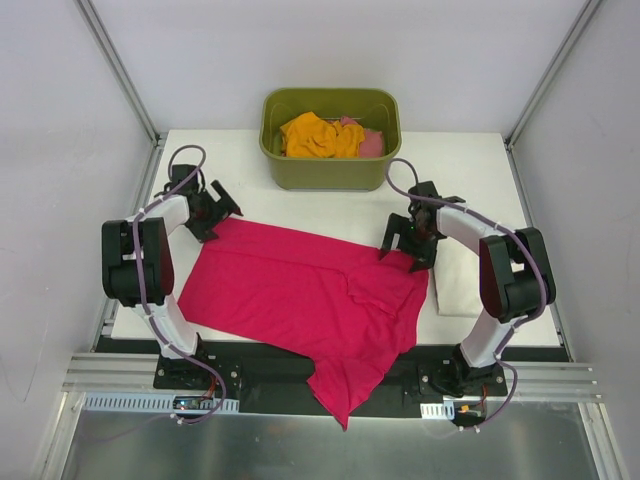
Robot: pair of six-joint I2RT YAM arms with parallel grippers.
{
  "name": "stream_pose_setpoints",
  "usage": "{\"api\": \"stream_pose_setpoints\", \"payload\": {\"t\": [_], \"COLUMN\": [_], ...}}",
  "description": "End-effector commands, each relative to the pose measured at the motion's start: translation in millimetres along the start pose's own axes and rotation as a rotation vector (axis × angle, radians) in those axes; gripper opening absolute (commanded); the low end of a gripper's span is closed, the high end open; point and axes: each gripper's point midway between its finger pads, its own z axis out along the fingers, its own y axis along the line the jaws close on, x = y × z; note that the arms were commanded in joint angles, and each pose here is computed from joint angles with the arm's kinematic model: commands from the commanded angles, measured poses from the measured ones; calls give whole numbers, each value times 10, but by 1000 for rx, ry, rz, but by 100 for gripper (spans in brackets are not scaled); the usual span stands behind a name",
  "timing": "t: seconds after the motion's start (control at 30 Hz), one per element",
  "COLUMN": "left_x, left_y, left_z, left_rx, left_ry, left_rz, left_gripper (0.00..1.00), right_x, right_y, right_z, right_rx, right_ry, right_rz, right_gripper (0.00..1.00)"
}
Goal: Fold and stack the t-shirts
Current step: Fold the flattened tshirt in 1/3 of the way
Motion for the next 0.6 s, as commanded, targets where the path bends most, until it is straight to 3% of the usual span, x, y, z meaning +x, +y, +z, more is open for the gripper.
{"api": "stream_pose_setpoints", "payload": {"t": [0.0, 0.27, 0.57], "left_x": [9, -127, -422], "left_y": [174, 148, 85], "left_z": [-3, 54, 118], "left_rx": [-18, -19, -17], "left_ry": [21, 11, -36], "left_rz": [-75, -98, -127], "left_gripper": [99, 99, 99], "right_x": [55, -525, -1282], "right_y": [-131, 158, 400], "right_z": [103, 50, 172], "right_rx": [49, 23, -94], "right_ry": [34, -12, -48], "right_rz": [16, -66, -44], "right_gripper": [97, 97, 97]}}
